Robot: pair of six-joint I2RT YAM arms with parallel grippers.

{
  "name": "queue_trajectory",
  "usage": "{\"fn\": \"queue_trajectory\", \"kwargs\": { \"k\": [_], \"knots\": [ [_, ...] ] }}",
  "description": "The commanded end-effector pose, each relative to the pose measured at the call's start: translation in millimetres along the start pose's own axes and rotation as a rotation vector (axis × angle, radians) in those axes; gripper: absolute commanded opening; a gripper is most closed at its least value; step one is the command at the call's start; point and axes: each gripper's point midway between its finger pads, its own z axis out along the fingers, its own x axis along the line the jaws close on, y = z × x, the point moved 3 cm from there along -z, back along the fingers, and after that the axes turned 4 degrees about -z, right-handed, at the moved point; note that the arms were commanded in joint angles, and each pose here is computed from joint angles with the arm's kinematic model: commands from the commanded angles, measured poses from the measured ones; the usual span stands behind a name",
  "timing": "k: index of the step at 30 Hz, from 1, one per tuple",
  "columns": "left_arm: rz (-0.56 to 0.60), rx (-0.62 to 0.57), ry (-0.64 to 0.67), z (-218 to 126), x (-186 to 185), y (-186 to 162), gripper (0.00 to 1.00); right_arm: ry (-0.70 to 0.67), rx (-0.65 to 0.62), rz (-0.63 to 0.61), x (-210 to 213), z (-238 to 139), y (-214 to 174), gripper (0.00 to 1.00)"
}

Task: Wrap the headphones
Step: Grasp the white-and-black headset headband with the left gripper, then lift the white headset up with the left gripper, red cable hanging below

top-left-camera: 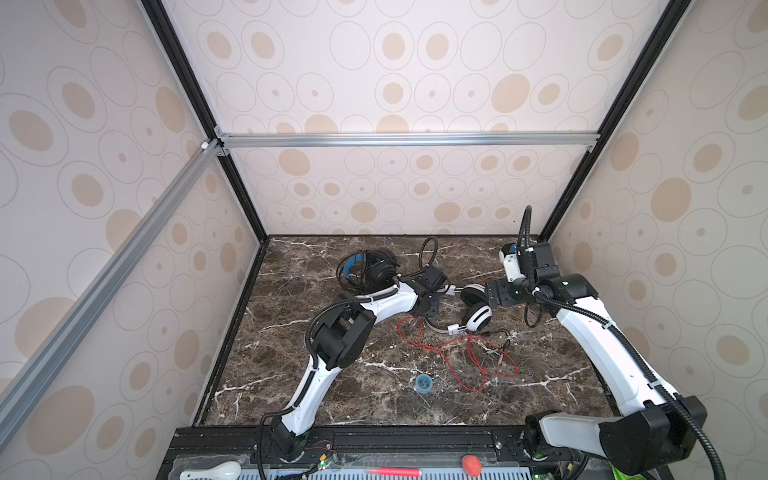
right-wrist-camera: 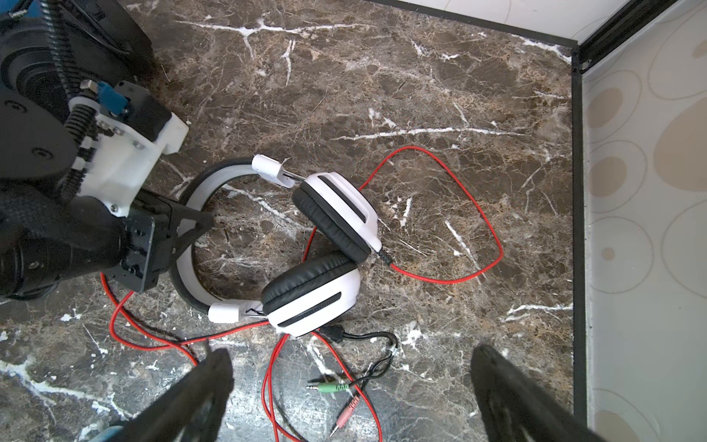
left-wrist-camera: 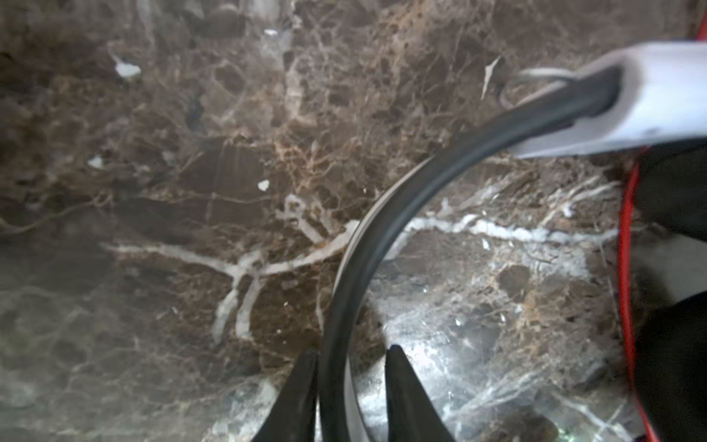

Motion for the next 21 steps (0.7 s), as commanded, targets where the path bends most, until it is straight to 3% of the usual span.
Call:
{"fn": "queue_trajectory", "kwargs": {
  "k": [1,6,12,21],
  "knots": [
    [-0.014,-0.035,0.017,-2,1,7,0.15,-0.004,-0.004,0.004,-2,-4,-3,1.0],
    [0.039,-0.118,0.011,-32,-6,35,0.0,0.027,-0.028,0.007,2,-6,-3,1.0],
    [0.103,-0.217,0.041,-82,9,75,0.0,0.109,-0.168,-0.029,14,-18,3,0.99],
    [0.184,-0.418,0.019,-213,36,138,0.0,0.348,-0.412,-0.172,49,-62,14,0.97]
  ]
}}
